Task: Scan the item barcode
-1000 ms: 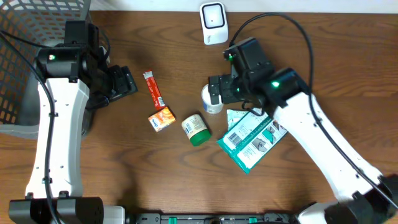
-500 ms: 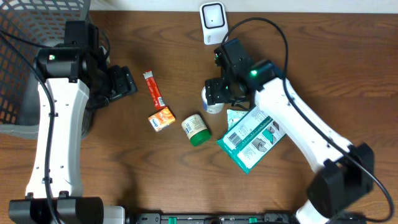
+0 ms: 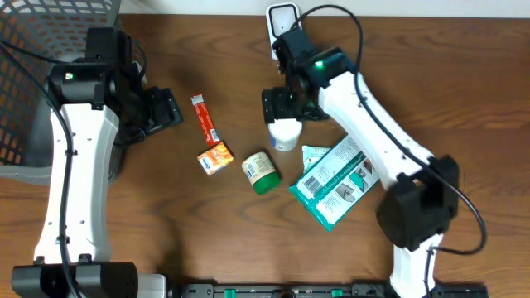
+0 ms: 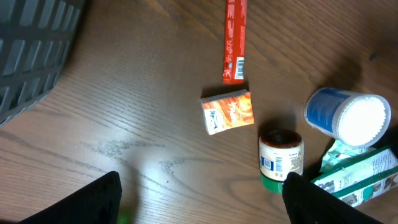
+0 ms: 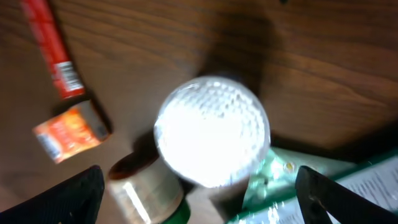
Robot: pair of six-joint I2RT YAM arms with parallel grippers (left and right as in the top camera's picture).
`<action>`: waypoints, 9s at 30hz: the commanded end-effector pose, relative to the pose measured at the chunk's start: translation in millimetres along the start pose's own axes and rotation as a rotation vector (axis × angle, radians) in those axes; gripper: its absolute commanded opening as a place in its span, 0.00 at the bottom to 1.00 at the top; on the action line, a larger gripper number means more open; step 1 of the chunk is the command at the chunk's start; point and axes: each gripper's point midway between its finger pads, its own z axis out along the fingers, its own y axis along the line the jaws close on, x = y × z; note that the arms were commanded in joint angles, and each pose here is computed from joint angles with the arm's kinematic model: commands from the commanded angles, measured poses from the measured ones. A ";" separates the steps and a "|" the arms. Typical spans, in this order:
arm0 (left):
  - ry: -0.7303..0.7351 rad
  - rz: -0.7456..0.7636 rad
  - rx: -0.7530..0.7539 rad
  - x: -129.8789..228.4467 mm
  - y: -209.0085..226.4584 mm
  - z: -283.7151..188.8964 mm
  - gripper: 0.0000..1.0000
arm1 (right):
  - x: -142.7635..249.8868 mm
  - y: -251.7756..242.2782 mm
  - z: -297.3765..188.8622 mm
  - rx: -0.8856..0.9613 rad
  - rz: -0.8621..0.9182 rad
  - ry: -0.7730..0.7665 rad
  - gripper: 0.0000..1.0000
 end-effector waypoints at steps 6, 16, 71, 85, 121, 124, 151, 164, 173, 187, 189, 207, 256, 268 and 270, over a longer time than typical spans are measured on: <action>-0.025 0.012 0.003 -1.3 -0.2 -8.1 0.84 | -2.9 -14.6 47.0 0.071 0.023 0.050 0.99; -0.025 0.012 0.003 -1.3 -0.2 -8.1 0.84 | -3.0 -17.1 54.9 0.128 0.002 0.034 0.98; -0.025 0.012 0.003 -1.3 -0.2 -8.1 0.84 | 17.0 -19.7 98.5 0.192 -0.035 0.022 0.95; -0.025 0.012 0.003 -1.3 -0.2 -8.1 0.84 | 22.7 -23.1 101.2 0.186 -0.027 0.032 0.83; -0.025 0.012 0.003 -1.3 -0.2 -8.1 0.84 | 11.4 -14.0 81.1 0.157 -0.331 -0.005 0.83; -0.025 0.012 0.003 -1.3 -0.2 -8.1 0.84 | 8.7 -12.5 81.2 0.153 -0.405 -0.011 0.86; -0.025 0.012 0.003 -1.3 -0.2 -8.1 0.84 | 5.4 -13.4 64.7 0.141 -0.077 -0.016 0.99; -0.025 0.012 0.003 -1.3 -0.2 -8.1 0.84 | 15.2 -16.5 93.2 0.130 -0.085 -0.026 0.85; -0.025 0.012 0.003 -1.3 -0.2 -8.1 0.84 | 11.3 -15.2 86.8 0.132 -0.088 -0.032 0.77; -0.025 0.012 0.003 -1.3 -0.2 -8.1 0.84 | -16.4 9.2 -22.5 0.117 -0.160 -0.062 0.24; -0.025 0.012 0.003 -1.3 -0.2 -8.1 0.84 | -20.0 13.3 -46.4 0.107 -0.185 -0.086 0.15; -0.025 0.012 0.003 -1.3 -0.2 -8.1 0.84 | -101.4 25.2 -155.2 -0.002 -0.275 -0.502 0.01; -0.025 0.012 0.003 -1.3 -0.2 -8.1 0.84 | -305.2 -15.1 -42.0 -0.069 -0.134 -1.309 0.01; -0.025 0.012 0.003 -1.3 -0.2 -8.1 0.84 | -309.1 -28.5 -19.6 -0.071 -0.190 -1.296 0.01; -0.025 0.012 0.003 -1.3 -0.2 -8.1 0.84 | -308.5 -25.6 -18.6 -0.072 -0.252 -1.292 0.01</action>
